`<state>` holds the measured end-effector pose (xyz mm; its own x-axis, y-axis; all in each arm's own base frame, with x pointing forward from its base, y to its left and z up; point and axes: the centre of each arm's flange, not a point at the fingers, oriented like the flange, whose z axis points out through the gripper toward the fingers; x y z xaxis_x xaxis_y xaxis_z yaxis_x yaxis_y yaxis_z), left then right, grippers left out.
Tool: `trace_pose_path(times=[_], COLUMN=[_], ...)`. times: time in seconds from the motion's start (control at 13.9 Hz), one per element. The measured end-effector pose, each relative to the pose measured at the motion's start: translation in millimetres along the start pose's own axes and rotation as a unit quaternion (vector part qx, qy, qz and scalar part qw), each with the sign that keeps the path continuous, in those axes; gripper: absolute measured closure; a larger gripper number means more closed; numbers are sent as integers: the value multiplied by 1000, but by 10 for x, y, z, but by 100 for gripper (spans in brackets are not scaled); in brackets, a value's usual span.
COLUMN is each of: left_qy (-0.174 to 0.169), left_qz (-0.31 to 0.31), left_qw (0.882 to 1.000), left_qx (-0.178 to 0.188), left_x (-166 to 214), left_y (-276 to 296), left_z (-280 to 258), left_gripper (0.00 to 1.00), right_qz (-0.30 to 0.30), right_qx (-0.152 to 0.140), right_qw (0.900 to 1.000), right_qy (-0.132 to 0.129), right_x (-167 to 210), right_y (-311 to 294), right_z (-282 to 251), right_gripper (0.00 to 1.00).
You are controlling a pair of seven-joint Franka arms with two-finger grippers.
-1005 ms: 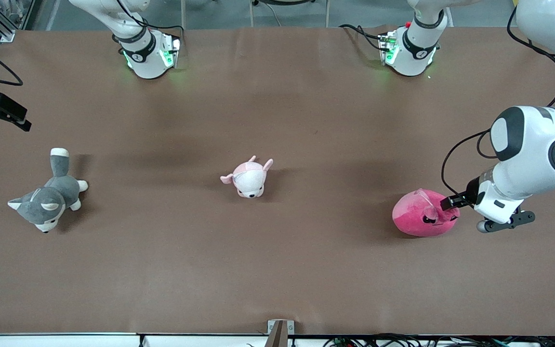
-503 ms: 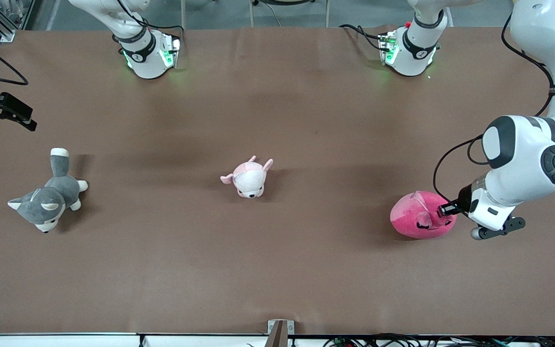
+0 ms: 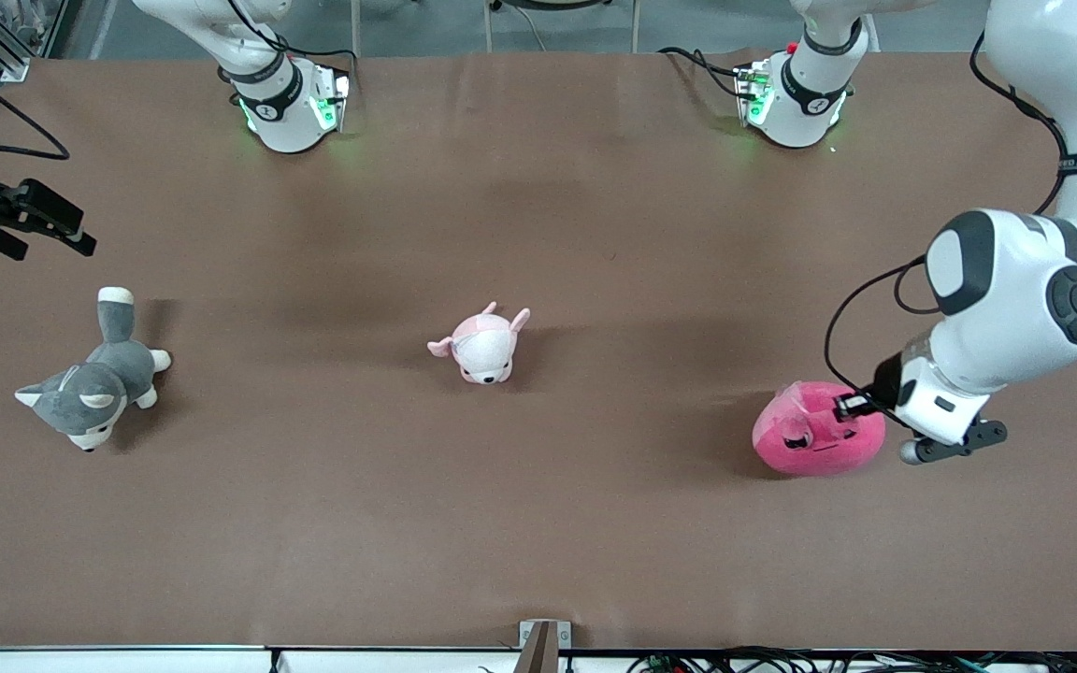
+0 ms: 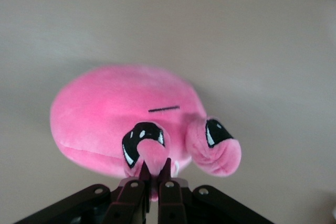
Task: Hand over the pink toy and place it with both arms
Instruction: 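Lift the pink plush with the left gripper while the right gripper approaches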
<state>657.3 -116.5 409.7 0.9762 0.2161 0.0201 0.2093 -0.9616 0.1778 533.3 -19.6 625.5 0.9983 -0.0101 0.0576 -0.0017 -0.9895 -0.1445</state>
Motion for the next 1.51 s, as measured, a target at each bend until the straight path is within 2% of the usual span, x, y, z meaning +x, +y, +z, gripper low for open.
trace_pose_path(times=[0.36, 0.5, 0.57, 0.65, 0.72, 0.79, 0.86, 1.01, 1.08, 1.22, 1.51], left_qy=[-19, -20, -24, -28, -33, -38, -41, -43, -45, -51, -60], left_qz=[65, 82, 78, 70, 64, 56, 44, 11, -9, -32, -49], left_qw=[997, 995, 995, 995, 994, 994, 994, 991, 989, 983, 975], left_qx=[-28, -50, -61, -70, -78, -85, -96, -125, -142, -174, -208], left_x=[-813, -1231, -1433, -1637, -1836, -2017, -2172, -2413, -2513, -2651, -2701], left_y=[1347, 1893, 2137, 2377, 2603, 2808, 2994, 3318, 3469, 3713, 3933], left_z=[-1212, -1471, -1538, -1588, -1614, -1619, -1607, -1534, -1474, -1336, -1180], left_gripper=[93, 93, 93, 93, 93, 93, 93, 93, 93, 93, 93], right_qz=[8, 12, 20, 34, 53, 69, 78, 77, 77, 81, 68], right_qx=[97, 137, 153, 166, 172, 174, 174, 179, 194, 226, 237], right_qw=[995, 990, 988, 985, 983, 981, 980, 979, 976, 968, 964], right_qy=[-9, -18, -24, -31, -39, -47, -54, -64, -69, -76, -96], right_x=[97, 150, 171, 185, 186, 176, 161, 126, 115, 119, 108], right_y=[-192, -332, -402, -489, -599, -721, -849, -1086, -1176, -1265, -1491], right_z=[157, 258, 305, 339, 365, 381, 394, 419, 418, 418, 548], right_gripper=[13, 15, 21, 21, 25, 25, 31, 33, 33, 33, 33])
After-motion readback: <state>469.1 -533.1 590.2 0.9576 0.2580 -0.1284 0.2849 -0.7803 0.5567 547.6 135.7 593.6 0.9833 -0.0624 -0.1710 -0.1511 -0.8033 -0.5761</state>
